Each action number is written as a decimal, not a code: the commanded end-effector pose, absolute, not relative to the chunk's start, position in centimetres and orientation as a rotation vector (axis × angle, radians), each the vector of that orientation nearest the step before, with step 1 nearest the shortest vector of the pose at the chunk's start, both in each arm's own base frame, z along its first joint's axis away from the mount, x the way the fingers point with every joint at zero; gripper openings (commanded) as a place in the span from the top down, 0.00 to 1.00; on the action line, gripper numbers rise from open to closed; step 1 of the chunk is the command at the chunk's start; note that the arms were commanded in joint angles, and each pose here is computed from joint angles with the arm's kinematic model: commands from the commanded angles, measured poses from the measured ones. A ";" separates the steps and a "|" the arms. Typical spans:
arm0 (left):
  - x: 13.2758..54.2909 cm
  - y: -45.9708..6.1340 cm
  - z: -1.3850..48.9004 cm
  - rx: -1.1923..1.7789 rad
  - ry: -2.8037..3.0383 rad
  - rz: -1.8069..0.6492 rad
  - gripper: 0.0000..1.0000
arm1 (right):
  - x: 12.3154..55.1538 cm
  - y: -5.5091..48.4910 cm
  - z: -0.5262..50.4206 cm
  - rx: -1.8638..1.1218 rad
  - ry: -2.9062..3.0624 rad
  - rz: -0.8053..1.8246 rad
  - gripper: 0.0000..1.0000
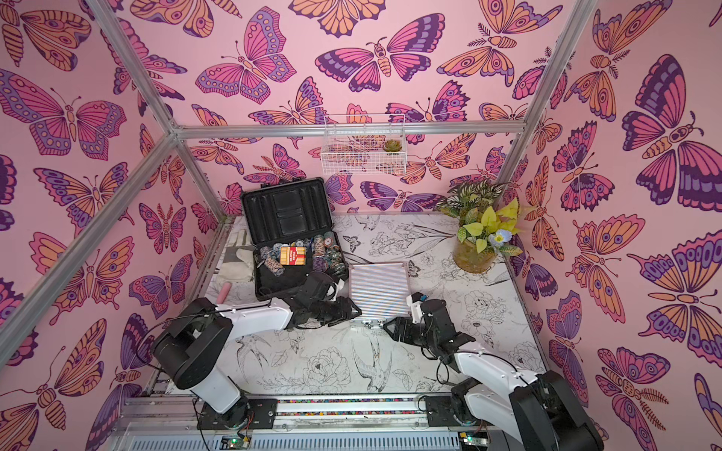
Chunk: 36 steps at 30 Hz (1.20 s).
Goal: Open the poker set cases
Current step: Open the fastener on the poker set case.
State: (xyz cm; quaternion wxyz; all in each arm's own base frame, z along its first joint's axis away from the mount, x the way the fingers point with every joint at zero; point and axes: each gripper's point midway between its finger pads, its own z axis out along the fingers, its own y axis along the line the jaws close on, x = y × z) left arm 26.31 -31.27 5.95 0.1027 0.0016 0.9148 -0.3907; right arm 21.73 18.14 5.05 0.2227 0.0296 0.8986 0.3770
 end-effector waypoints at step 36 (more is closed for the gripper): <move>25.7 -31.2 4.5 -0.007 2.742 -1.152 0.41 | 23.2 20.5 6.3 -0.298 2.421 1.060 0.10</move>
